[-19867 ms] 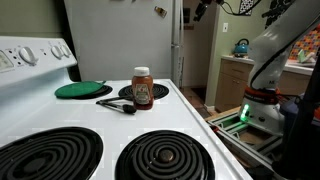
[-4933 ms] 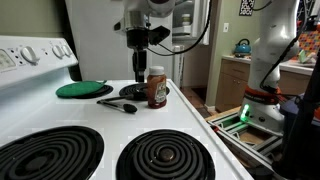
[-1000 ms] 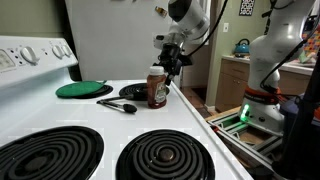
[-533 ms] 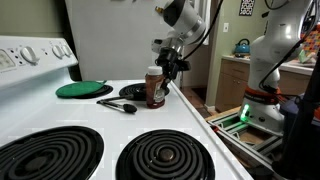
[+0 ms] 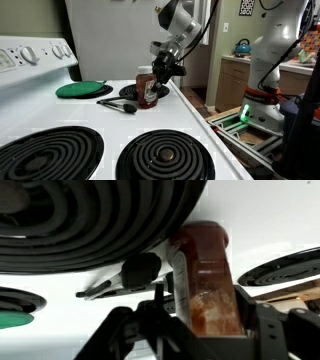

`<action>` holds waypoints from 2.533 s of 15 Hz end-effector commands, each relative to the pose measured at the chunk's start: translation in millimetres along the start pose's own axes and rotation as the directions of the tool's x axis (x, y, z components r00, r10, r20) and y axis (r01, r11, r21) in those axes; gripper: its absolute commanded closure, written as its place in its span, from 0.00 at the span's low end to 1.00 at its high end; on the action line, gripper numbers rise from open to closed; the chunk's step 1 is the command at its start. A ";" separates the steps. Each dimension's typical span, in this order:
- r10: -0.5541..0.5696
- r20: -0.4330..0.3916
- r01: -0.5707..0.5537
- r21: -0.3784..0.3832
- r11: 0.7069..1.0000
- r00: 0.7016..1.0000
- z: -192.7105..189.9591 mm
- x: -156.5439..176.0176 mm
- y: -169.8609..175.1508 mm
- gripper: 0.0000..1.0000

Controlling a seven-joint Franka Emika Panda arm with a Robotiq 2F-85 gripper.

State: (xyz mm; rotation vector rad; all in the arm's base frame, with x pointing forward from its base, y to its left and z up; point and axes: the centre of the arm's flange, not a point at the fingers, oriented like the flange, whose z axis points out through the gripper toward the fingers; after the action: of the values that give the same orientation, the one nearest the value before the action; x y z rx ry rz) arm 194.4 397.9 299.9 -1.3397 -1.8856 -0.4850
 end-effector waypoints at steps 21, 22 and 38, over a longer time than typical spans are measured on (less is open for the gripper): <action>-0.062 -0.029 0.057 -0.159 0.986 0.998 -30.2 21.1 -23.9 0.56; -0.056 -0.029 0.051 -0.156 0.986 0.998 -28.8 19.4 -22.3 0.56; 0.289 -0.362 -0.439 -0.452 0.777 0.886 -157.6 -27.5 -57.1 0.81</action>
State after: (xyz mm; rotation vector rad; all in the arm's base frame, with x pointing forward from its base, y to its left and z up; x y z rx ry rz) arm 222.9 302.8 365.1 -1.7561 -1.3902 -0.8784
